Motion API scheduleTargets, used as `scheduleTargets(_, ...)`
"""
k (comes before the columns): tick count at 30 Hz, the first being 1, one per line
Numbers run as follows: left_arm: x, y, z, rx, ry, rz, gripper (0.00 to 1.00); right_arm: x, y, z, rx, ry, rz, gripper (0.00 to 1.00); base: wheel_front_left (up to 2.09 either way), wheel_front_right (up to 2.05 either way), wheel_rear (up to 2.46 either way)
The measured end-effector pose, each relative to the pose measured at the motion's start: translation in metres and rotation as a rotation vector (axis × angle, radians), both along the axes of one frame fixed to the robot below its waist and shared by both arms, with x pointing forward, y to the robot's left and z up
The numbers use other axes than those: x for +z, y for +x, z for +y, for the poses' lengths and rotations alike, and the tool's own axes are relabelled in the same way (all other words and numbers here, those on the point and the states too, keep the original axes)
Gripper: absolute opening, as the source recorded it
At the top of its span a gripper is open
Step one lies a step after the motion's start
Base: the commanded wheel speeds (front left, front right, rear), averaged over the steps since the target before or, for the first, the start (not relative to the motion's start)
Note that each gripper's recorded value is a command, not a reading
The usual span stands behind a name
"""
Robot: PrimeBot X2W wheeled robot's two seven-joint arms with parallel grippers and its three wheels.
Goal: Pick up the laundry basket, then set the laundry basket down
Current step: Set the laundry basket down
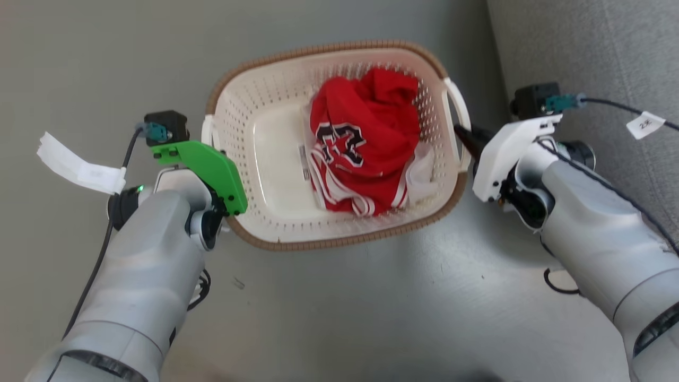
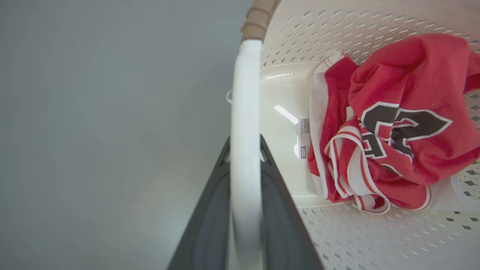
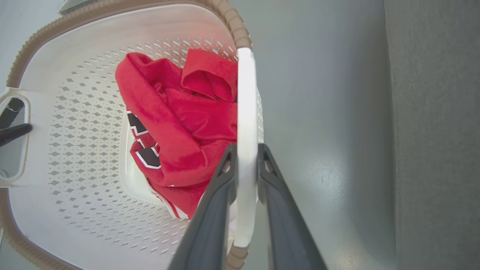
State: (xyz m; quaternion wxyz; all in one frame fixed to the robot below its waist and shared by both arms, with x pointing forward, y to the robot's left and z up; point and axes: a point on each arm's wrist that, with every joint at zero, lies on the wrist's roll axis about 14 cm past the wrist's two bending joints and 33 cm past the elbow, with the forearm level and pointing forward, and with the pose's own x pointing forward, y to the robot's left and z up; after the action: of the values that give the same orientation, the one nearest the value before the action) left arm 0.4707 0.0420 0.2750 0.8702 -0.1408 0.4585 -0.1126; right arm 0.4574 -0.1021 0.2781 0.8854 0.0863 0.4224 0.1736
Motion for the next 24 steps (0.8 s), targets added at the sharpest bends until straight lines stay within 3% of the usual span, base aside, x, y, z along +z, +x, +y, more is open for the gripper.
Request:
scheduleTargets(8,-0.022,0.021,-0.001,0.014,0.016,-0.048,0.00,-0.019,0.023,-0.001,0.008,-0.008,-0.052,0.00,0.00,0.00,0.00)
scheduleTargets(24,-0.063,0.035,0.001,0.021,0.050,-0.089,0.00,-0.064,0.030,-0.001,0.020,-0.017,-0.060,0.00,0.00,0.00,0.00)
